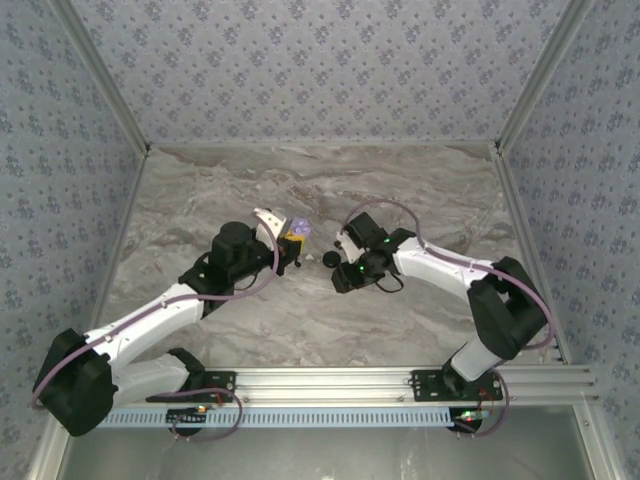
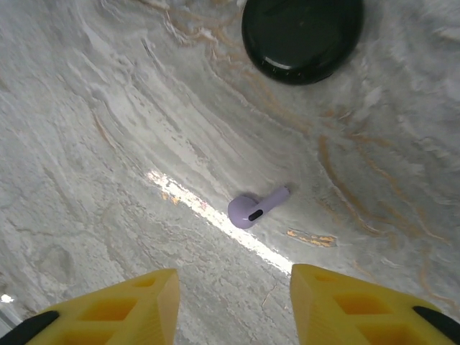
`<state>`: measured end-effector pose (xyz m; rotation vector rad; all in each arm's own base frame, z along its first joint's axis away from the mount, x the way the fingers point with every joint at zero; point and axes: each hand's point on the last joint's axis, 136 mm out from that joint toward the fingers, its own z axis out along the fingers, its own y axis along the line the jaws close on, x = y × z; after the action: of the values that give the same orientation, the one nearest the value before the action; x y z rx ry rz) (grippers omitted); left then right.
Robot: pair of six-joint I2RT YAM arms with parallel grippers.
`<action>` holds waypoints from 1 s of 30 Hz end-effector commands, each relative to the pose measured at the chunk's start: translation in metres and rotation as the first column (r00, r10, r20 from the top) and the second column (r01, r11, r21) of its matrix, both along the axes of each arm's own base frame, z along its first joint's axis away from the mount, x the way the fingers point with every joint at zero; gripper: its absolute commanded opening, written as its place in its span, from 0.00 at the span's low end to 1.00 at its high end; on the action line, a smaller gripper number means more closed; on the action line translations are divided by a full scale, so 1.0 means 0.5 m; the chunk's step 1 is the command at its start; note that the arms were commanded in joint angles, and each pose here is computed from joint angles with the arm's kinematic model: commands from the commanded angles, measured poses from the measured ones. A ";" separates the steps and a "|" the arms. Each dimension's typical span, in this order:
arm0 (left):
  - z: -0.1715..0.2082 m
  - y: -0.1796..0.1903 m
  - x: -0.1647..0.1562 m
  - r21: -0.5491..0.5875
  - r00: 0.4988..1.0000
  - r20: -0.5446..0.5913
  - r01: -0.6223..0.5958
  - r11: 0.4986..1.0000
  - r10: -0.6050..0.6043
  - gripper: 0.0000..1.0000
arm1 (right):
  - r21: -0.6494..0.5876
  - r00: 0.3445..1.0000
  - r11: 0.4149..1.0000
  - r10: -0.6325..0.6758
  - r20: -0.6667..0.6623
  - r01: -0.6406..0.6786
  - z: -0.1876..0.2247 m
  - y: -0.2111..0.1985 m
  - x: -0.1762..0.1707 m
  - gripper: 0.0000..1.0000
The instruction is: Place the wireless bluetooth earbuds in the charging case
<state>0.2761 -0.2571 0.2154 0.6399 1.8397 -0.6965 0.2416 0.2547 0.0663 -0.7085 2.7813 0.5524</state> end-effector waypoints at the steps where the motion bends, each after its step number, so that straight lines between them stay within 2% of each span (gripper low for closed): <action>1: 0.021 0.006 0.001 -0.027 1.000 0.015 -0.016 1.000 0.016 0.15 | -0.044 1.000 0.999 -0.012 0.003 0.012 -0.006 0.011 0.011 0.52; 10: 0.016 0.008 -0.001 -0.029 1.000 0.015 -0.015 0.999 0.015 0.15 | -0.130 0.998 0.990 -0.054 -0.023 0.051 -0.047 0.015 0.022 0.53; 21: 0.015 0.016 -0.001 -0.029 0.999 0.024 -0.034 0.999 0.035 0.15 | -0.194 0.996 0.981 -0.046 -0.078 0.030 -0.079 0.018 0.012 0.53; 25: 0.017 0.017 0.000 -0.035 0.999 0.028 -0.036 0.999 0.038 0.15 | -0.253 0.995 0.967 -0.048 -0.083 0.026 -0.095 0.009 0.010 0.51; 30: 0.016 0.017 -0.001 -0.035 0.999 0.026 -0.037 0.999 0.038 0.15 | -0.303 0.995 0.952 -0.068 -0.068 0.044 -0.103 -0.009 0.013 0.43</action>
<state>0.2743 -0.2506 0.2092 0.6182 1.8501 -0.6787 0.2509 0.2627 0.0208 -0.6976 2.9390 0.2596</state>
